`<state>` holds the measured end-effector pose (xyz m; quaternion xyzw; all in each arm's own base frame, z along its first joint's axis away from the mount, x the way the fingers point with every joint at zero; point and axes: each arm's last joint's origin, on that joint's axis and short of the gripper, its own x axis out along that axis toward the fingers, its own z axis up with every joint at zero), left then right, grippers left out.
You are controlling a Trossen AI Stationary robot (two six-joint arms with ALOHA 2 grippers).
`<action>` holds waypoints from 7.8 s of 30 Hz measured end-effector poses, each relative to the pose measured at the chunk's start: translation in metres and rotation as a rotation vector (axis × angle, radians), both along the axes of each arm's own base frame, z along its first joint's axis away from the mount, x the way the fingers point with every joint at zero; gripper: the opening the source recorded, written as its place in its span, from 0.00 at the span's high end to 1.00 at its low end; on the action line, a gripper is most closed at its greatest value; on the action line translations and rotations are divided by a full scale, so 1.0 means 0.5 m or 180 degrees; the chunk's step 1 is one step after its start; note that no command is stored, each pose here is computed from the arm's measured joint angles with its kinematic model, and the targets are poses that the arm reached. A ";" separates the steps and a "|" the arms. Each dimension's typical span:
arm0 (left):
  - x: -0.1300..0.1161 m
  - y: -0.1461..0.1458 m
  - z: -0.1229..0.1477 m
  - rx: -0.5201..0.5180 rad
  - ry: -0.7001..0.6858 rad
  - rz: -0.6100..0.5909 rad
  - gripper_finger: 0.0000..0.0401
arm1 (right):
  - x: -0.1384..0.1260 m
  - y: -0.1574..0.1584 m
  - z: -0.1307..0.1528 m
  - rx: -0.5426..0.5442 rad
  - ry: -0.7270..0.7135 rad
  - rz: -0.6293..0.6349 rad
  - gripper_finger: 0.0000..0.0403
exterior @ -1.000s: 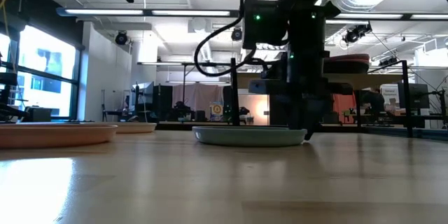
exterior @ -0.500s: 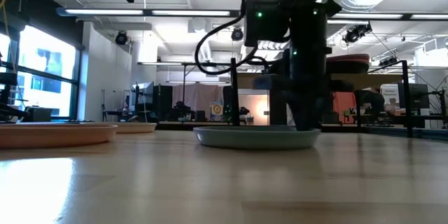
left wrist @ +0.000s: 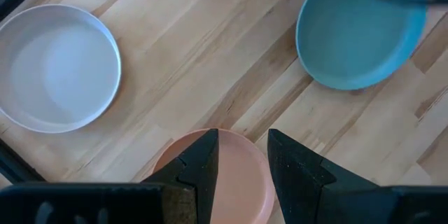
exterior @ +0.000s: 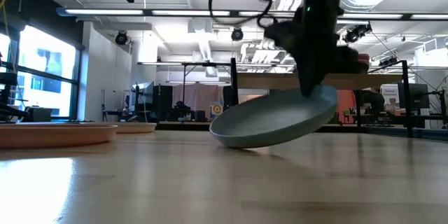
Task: Place and stack plates onto a shelf
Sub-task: Put the light blue plate on the shelf, then stack the brown plate on top of the light blue plate on the shelf
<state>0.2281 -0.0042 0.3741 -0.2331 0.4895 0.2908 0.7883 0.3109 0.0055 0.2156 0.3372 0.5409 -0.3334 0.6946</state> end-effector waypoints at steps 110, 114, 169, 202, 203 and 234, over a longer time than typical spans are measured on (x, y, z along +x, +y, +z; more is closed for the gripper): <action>0.013 0.000 -0.010 0.0065 0.0120 -0.0155 0.72 | -0.177 -0.349 0.186 -0.1086 -0.1172 -0.1309 1.00; 0.012 0.000 -0.010 0.0074 0.0119 -0.0151 0.72 | -0.170 -0.362 0.174 -0.1036 -0.1154 -0.1317 1.00; 0.011 -0.069 -0.109 -0.0487 0.0453 0.0210 0.72 | -0.149 -0.234 0.216 0.0156 -0.1789 0.0014 0.83; -0.021 -0.155 -0.423 -0.1283 0.0027 0.0489 0.72 | -0.136 -0.205 0.212 -0.0035 -0.1645 0.0087 0.83; -0.024 -0.156 -0.427 -0.1284 0.0031 0.0478 0.72 | -0.136 -0.205 0.212 -0.0035 -0.1645 0.0087 0.83; -0.004 -0.193 -0.468 -0.1136 0.0283 0.0032 0.94 | -0.137 -0.205 0.210 0.0014 -0.1611 -0.0001 0.83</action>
